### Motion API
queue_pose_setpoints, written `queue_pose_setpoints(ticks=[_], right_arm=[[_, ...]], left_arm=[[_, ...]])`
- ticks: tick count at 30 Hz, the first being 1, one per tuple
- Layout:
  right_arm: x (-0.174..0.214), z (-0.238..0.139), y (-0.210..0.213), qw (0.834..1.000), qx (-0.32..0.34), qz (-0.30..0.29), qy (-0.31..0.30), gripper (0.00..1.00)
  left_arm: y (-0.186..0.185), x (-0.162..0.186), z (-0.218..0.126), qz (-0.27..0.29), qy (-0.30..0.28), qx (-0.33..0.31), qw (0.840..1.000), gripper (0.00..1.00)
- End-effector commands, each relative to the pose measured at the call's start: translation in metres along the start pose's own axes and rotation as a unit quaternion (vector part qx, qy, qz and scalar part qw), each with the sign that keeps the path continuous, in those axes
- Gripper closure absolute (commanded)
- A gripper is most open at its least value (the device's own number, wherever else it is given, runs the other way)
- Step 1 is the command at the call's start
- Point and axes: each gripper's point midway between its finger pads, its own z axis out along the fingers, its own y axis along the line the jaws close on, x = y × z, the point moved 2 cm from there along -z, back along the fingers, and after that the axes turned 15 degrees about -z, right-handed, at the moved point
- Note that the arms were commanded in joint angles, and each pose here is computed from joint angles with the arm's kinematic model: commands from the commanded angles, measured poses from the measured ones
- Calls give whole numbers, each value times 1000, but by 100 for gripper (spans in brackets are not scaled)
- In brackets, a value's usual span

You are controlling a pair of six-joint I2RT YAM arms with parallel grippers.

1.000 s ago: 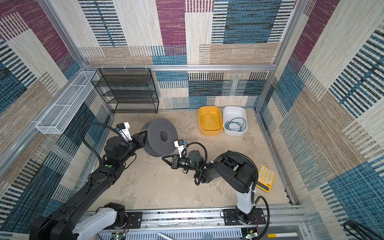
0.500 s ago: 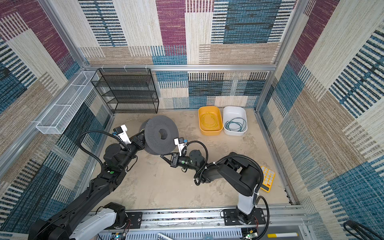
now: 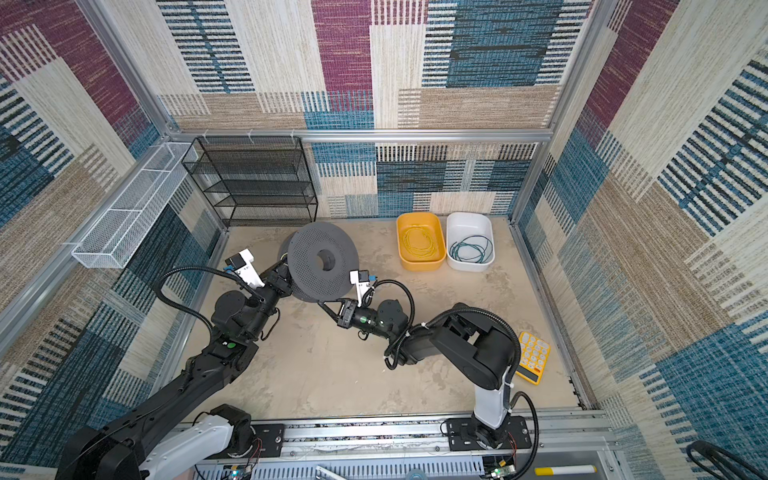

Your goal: Wrap the cables

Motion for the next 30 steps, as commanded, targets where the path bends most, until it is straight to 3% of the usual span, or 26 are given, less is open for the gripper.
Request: queue_pose_setpoints(ticks=[1, 14, 30], right_arm=[[23, -7, 68, 983, -172, -7, 70, 100], [12, -16, 85, 977, -207, 8, 43, 100], [0, -12, 80, 983, -184, -3, 10, 100]], left_arm=[[-33, -6, -2, 10, -18, 83, 996, 100], [-33, -3, -8, 9, -20, 95, 995, 100], [-30, 12, -2, -9, 7, 103, 995, 100]])
